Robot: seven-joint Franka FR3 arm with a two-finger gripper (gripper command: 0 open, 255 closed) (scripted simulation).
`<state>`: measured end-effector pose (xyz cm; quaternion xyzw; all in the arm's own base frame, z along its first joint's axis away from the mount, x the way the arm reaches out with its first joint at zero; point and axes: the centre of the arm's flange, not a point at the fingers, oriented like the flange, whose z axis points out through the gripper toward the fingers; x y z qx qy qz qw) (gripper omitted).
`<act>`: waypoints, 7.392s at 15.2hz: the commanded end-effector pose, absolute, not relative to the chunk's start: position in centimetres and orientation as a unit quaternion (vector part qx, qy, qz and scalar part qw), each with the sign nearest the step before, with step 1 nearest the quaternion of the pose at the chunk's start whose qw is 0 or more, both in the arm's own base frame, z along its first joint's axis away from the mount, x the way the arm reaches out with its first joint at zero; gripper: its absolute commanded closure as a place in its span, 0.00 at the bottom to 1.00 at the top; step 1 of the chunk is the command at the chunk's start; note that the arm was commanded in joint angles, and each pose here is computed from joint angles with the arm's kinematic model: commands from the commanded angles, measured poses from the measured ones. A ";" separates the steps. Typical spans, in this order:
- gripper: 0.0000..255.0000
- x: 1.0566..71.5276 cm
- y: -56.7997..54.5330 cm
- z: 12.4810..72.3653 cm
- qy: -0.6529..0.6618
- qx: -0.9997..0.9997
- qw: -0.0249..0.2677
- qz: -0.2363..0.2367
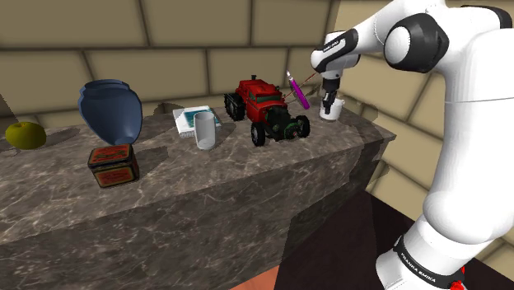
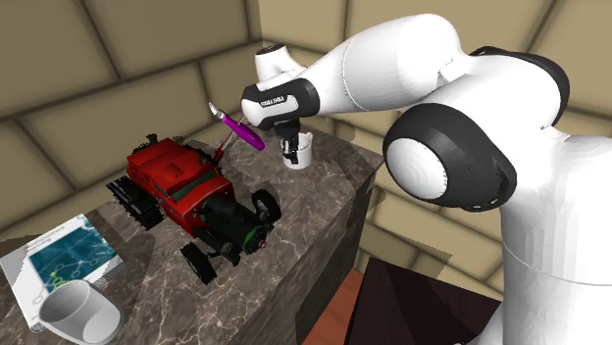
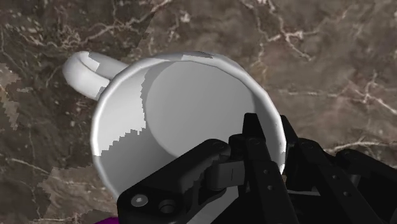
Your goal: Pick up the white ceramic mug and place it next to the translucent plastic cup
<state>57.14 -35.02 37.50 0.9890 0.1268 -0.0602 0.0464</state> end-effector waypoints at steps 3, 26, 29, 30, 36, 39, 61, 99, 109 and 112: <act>1.00 57.3 -35.1 39.7 0.127 0.989 0.046 -0.060; 1.00 57.3 -35.1 51.8 0.127 0.989 0.046 -0.060; 1.00 57.3 -35.1 53.4 0.127 0.989 0.046 -0.060; 1.00 57.3 -35.1 53.9 0.127 0.989 0.046 -0.060; 1.00 57.1 -29.8 54.5 0.127 0.989 0.046 -0.060; 1.00 56.9 -25.9 54.5 0.127 0.989 0.046 -0.060; 1.00 55.6 3.1 54.6 0.127 0.989 0.046 -0.060; 1.00 54.9 17.7 40.3 0.127 0.989 0.046 -0.060; 1.00 54.9 17.7 35.0 0.127 0.989 0.046 -0.060; 1.00 54.9 17.7 34.5 0.127 0.989 0.046 -0.060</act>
